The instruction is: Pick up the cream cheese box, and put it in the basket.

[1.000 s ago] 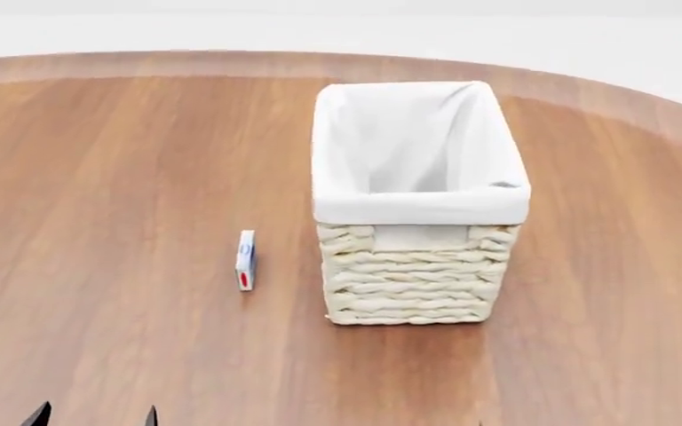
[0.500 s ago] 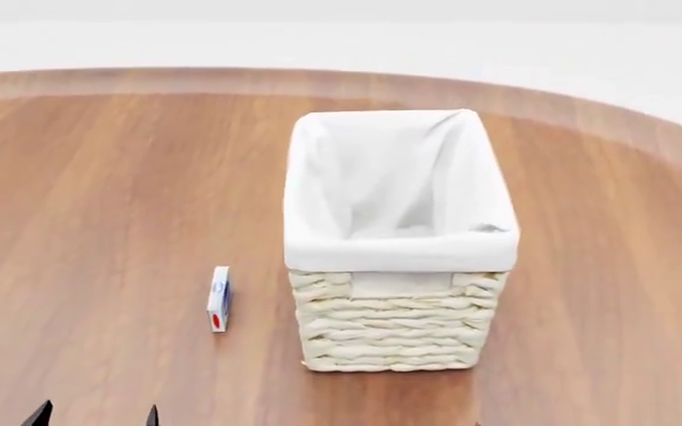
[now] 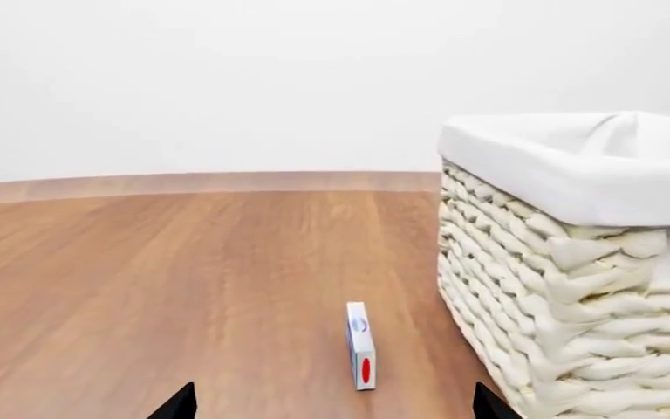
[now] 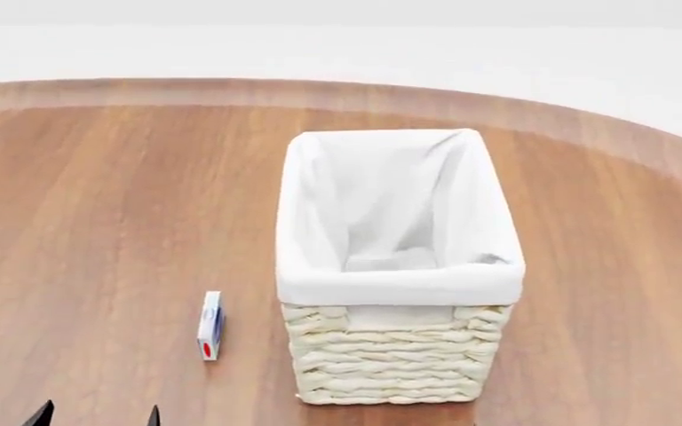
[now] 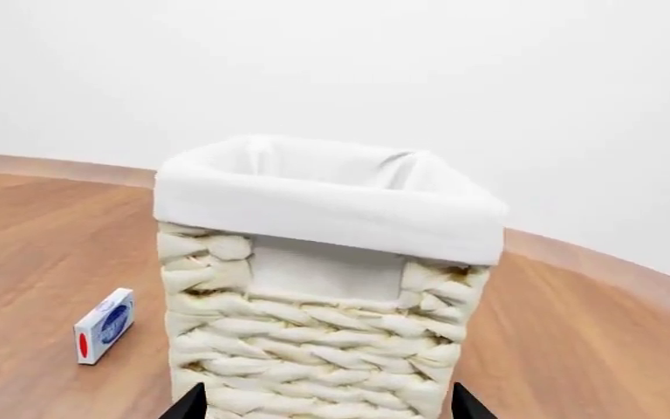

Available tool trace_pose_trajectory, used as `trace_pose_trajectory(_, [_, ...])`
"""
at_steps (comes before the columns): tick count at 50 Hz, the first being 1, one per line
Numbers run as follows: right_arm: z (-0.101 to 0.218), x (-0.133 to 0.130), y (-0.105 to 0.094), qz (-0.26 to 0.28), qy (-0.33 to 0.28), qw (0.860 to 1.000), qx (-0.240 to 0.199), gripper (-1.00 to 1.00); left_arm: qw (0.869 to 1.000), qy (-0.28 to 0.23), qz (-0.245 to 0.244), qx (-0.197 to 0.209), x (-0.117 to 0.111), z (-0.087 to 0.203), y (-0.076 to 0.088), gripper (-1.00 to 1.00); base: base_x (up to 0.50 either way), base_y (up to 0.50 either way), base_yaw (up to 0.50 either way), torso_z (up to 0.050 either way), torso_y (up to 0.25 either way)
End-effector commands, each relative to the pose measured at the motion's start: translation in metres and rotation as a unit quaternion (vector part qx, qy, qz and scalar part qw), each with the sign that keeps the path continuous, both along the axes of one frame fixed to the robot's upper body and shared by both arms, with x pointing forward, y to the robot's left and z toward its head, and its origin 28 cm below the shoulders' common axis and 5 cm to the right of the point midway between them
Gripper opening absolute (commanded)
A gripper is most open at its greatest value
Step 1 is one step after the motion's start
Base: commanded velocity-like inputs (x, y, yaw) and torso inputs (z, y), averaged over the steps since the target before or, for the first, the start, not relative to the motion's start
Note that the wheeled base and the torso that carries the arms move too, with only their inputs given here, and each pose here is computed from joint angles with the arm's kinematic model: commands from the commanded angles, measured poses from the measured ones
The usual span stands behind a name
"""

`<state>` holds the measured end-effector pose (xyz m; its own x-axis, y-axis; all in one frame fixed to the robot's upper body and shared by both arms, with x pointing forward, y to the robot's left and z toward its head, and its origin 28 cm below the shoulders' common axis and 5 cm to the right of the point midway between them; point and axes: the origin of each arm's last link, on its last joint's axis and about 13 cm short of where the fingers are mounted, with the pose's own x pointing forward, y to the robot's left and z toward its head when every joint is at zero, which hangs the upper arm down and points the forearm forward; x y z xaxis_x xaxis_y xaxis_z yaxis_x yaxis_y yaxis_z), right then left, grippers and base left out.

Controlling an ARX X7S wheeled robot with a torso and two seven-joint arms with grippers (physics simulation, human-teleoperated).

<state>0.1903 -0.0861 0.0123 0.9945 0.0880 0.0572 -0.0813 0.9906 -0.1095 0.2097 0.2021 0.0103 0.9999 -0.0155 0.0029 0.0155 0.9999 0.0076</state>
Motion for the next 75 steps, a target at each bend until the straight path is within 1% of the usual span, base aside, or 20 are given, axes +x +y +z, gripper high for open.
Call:
trace_pose_trajectory(1, [-0.0008, -0.0003, 0.0002, 0.001, 0.003, 1.0, 0.001, 1.0, 1.0, 0.002, 0.0, -0.001, 0.0001, -0.0013, 0.0001, 1.0, 0.1, 0.0, 0.0, 0.0, 0.0])
trace_pose_trajectory(45, [0.0008, -0.0006, 0.0007, 0.004, -0.006, 1.0, 0.001, 1.0, 1.0, 0.0, -0.002, 0.003, 0.0007, 0.0003, -0.0007, 1.0, 0.14, 0.0, 0.0, 0.0, 0.0])
trace_pose_trajectory(47, [0.0005, -0.0003, 0.0008, 0.004, -0.006, 1.0, 0.0, 1.0, 1.0, 0.001, -0.001, 0.003, 0.0008, -0.0001, -0.0008, 1.0, 0.13, 0.0, 0.0, 0.0, 0.0])
trace_pose_trajectory(48, [0.0004, -0.0022, 0.0014, 0.007, -0.016, 1.0, -0.004, 1.0, 1.0, 0.001, -0.001, 0.003, 0.0008, -0.0003, -0.0007, 1.0, 0.0, 0.0, 0.0, 0.0, 0.0])
trace_pose_trajectory(50, [-0.0004, -0.0017, 0.0022, 0.003, -0.01, 1.0, -0.015, 1.0, 1.0, 0.002, -0.001, 0.003, 0.001, -0.0003, -0.0006, 1.0, 0.0, 0.0, 0.0, 0.0, 0.0])
trace_pose_trajectory(51, [-0.0008, -0.0013, 0.0023, 0.008, -0.012, 1.0, -0.011, 1.0, 1.0, 0.002, -0.001, 0.003, 0.001, -0.0004, -0.0006, 1.0, 0.0, 0.0, 0.0, 0.0, 0.0])
trace_pose_trajectory(53, [-0.0007, 0.0004, 0.0015, -0.001, 0.01, 1.0, 0.01, 1.0, 1.0, 0.002, -0.002, 0.002, 0.0006, -0.0006, -0.0006, 1.0, 0.0, 0.0, 0.0, 0.0, 0.0])
trace_pose_trajectory(55, [-0.0004, -0.0007, 0.0015, -0.001, -0.008, 1.0, -0.003, 1.0, 1.0, 0.001, -0.001, 0.001, 0.0006, -0.0009, -0.0001, 1.0, 0.0, 0.0, 0.0, 0.0, 0.0])
trace_pose_trajectory(57, [-0.002, 0.0005, 0.0016, 0.001, 0.004, 1.0, 0.001, 1.0, 1.0, 0.007, 0.0, 0.0, 0.0023, -0.003, 0.0001, 1.0, 0.0, 0.0, 0.0, 0.0, 0.0])
trace_pose_trajectory(61, [-0.0017, -0.0001, 0.0017, 0.002, 0.002, 1.0, 0.001, 1.0, 1.0, 0.006, -0.005, -0.012, 0.0022, -0.0029, 0.001, 1.0, 0.0, 0.0, 0.0, 0.0, 0.0])
trace_pose_trajectory(62, [-0.0026, -0.0005, 0.002, 0.005, -0.004, 1.0, -0.007, 1.0, 1.0, 0.006, 0.011, -0.006, 0.0031, -0.002, 0.0, 1.0, 0.0, 0.0, 0.0, 0.0, -0.25])
trace_pose_trajectory(75, [-0.0016, -0.0003, 0.0023, 0.005, -0.005, 1.0, -0.007, 1.0, 1.0, 0.005, 0.01, -0.005, 0.0031, -0.0018, -0.0004, 1.0, 0.0, 0.0, 0.0, 0.0, -0.25])
